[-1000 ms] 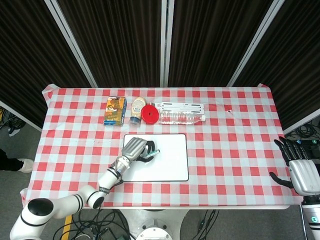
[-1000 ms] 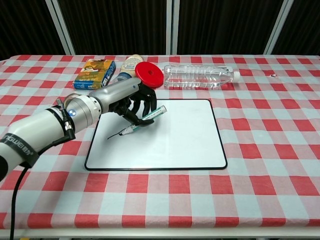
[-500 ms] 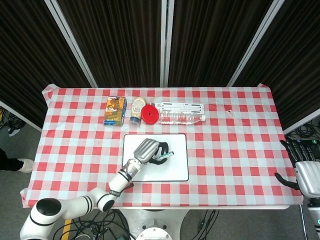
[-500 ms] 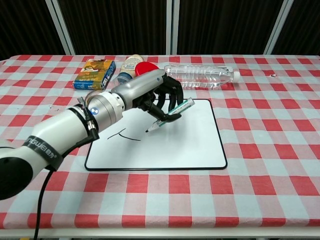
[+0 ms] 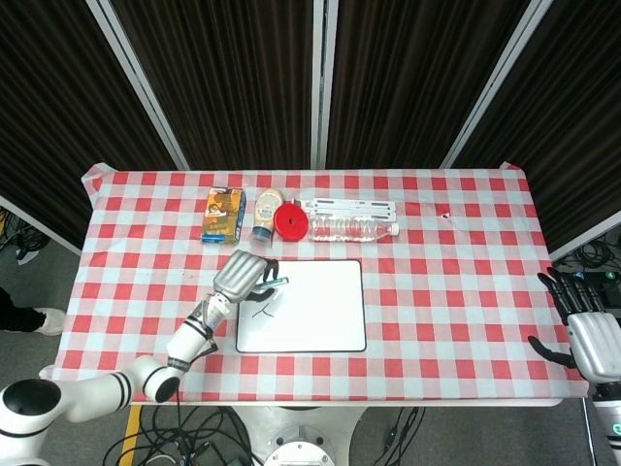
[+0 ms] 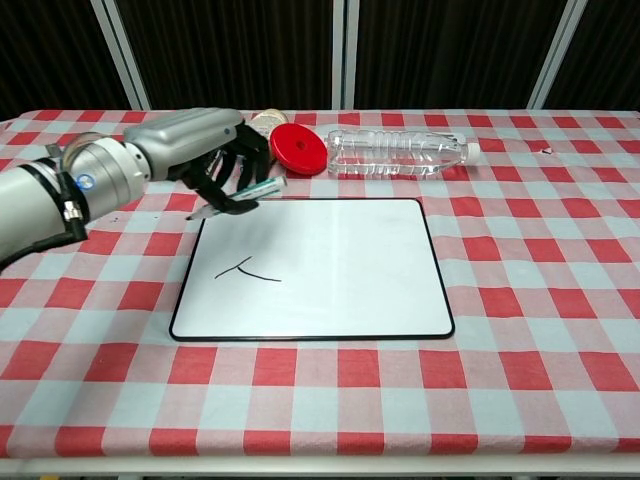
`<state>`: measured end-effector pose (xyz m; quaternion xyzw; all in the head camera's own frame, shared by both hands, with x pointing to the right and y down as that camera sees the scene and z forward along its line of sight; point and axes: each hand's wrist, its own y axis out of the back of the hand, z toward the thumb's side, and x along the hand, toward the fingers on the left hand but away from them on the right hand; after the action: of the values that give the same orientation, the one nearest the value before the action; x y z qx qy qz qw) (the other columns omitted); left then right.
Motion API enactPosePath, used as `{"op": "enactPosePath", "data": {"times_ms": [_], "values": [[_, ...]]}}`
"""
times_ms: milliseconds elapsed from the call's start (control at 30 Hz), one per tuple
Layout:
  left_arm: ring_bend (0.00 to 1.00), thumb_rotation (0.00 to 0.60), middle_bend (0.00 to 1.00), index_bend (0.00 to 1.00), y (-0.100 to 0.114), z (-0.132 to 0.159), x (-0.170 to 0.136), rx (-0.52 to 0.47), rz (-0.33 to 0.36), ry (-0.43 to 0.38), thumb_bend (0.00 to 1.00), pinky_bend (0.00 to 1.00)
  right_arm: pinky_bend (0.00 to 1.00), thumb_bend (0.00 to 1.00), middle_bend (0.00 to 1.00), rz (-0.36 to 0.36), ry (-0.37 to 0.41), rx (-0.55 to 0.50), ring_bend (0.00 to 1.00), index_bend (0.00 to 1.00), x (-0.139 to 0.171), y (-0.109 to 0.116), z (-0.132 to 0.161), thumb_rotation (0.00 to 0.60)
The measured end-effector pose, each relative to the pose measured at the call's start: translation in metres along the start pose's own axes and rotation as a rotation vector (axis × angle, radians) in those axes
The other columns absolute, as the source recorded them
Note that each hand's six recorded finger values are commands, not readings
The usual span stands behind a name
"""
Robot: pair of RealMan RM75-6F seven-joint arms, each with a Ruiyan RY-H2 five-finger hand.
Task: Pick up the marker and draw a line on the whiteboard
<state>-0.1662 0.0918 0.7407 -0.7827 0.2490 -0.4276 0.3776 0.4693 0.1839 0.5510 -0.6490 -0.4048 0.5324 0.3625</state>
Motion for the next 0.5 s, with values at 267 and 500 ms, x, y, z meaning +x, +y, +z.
{"op": "enactPosePath", "data": {"times_ms": [267, 500], "values": [[0.54, 0.600, 0.53, 0.54, 0.001, -0.058, -0.030, 0.288, -0.141, 0.196, 0.41, 0.78, 0.00, 0.10, 0.03, 0.003, 0.016, -0.005, 0.00, 0.00, -0.003, -0.003, 0.004, 0.600], [0.40, 0.600, 0.33, 0.22, -0.010, -0.076, -0.043, 0.363, -0.271, 0.292, 0.41, 0.73, 0.00, 0.10, 0.03, -0.004, 0.000, -0.006, 0.00, 0.00, 0.001, -0.002, 0.001, 0.600]]}}
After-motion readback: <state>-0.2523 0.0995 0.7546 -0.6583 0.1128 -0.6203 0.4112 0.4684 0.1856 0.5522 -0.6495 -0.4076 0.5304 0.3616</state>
